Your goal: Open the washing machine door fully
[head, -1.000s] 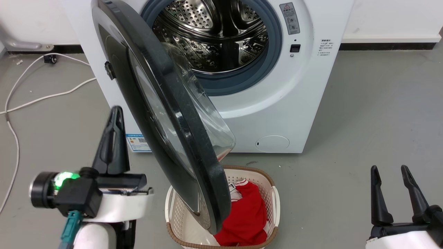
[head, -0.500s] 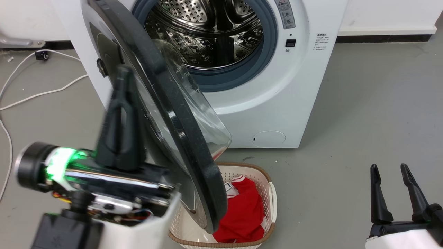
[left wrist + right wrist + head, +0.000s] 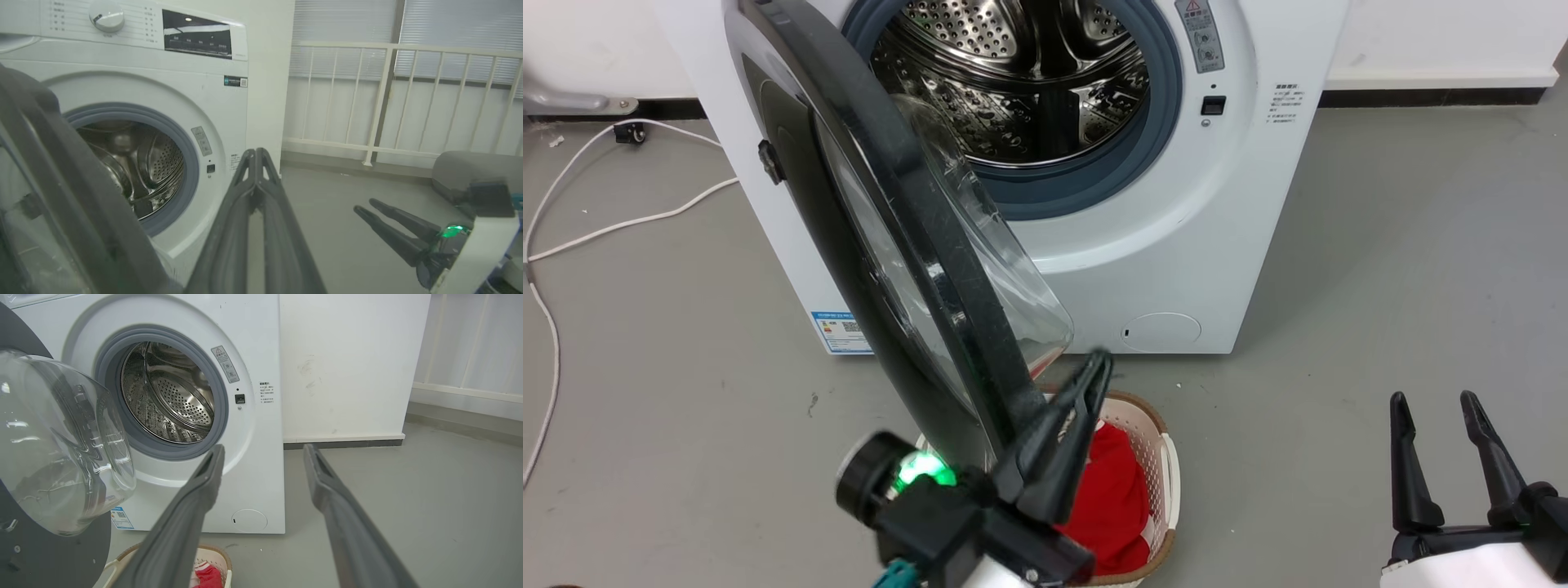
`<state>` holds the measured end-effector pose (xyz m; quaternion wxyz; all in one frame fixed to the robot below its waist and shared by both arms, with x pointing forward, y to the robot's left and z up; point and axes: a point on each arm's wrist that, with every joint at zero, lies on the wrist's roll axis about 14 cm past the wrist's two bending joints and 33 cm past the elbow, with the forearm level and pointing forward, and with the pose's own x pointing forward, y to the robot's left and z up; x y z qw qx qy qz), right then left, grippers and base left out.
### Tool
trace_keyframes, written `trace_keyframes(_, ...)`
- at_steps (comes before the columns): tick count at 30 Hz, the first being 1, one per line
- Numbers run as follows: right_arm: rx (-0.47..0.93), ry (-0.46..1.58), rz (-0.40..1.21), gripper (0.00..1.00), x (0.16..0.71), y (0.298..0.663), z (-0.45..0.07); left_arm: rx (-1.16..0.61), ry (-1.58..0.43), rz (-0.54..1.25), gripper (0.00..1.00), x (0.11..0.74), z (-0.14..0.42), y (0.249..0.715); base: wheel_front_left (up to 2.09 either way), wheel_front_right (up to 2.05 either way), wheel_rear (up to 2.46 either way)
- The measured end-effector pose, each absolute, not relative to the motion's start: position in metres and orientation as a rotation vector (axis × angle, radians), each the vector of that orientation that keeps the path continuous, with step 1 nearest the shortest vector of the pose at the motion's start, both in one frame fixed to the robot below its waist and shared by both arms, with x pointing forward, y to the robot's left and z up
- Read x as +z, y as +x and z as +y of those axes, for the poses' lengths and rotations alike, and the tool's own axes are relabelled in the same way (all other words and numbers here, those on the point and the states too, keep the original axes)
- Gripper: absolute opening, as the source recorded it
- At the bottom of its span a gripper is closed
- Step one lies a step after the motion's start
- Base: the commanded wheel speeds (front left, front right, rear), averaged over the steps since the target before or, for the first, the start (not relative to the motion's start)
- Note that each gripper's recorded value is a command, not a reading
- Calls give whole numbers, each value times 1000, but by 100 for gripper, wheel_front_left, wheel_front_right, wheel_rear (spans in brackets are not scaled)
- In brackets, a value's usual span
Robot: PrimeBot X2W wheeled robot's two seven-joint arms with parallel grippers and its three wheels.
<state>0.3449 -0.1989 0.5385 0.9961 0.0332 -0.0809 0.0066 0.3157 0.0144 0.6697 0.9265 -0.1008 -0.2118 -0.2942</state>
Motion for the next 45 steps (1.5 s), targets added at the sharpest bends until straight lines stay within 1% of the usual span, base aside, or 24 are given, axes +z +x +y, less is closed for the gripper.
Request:
trace_keyframes(5,25,69,-153,100,536,346,-195,-627,-193,-169,0,608,4,312,0,0,0)
trace_keyframes(11,35,77,-137,100,531,347,-191,-633,-177,-15,0,561,-4,305,0,0,0)
trace_keyframes(16,34,84,-124,100,527,348,-191,-598,-149,3,0,541,0,312,0,0,0)
trace_keyframes(28,30,99,-103,100,519,353,-191,-528,-155,-73,0,542,6,346,0,0,0)
trace_keyframes(39,25,114,-101,100,516,355,-192,-470,-174,-71,0,537,13,351,0,0,0)
trace_keyframes(45,53,117,-103,100,516,361,-184,-408,-186,-67,0,535,28,345,0,0,0)
